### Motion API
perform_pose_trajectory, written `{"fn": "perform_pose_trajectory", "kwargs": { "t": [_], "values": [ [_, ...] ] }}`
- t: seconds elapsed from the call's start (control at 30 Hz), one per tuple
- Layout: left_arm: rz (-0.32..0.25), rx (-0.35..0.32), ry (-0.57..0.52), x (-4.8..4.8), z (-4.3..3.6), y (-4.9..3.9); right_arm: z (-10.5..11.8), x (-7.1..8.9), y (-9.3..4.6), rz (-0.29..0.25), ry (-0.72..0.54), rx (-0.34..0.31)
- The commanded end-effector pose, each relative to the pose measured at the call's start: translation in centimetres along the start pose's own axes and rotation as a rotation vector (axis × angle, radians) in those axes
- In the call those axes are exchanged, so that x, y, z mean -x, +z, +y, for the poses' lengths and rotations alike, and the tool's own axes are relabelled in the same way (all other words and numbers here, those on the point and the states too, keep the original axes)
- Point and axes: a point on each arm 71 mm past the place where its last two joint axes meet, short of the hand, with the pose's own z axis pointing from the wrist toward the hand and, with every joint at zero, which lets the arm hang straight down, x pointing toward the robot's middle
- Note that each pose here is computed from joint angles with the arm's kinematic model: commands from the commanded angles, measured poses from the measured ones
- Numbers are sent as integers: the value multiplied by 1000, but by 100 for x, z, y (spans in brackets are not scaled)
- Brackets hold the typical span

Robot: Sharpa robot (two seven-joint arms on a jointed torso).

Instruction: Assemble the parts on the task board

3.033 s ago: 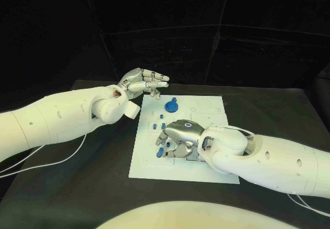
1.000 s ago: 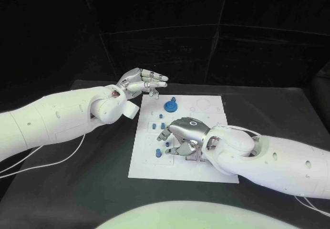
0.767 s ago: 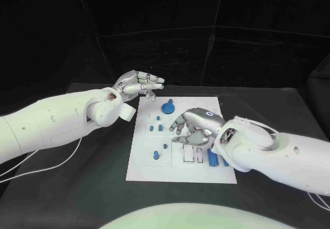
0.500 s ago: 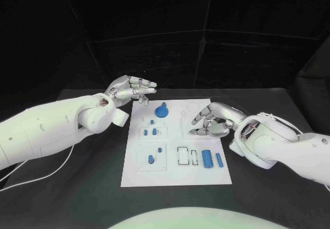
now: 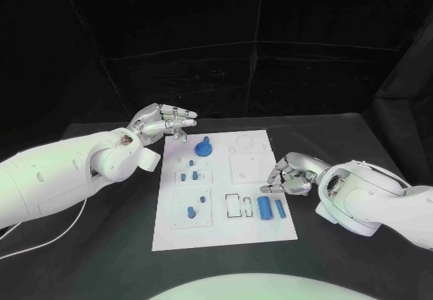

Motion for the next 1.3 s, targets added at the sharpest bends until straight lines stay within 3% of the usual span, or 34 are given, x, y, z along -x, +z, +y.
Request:
{"fn": "perform_pose_trajectory", "kwargs": {
  "t": [0.03,0.43,1.3],
  "values": [
    [7,-5,-7,-8,-11,-1,-15,-61,-18,29,-66,-34],
    [2,-4,-6,15,-11,-23,23,-179,-8,49,-153,-30],
    [7,3,-9,20,-7,-42,-7,-483,79,151,-229,-64]
  ]
}}
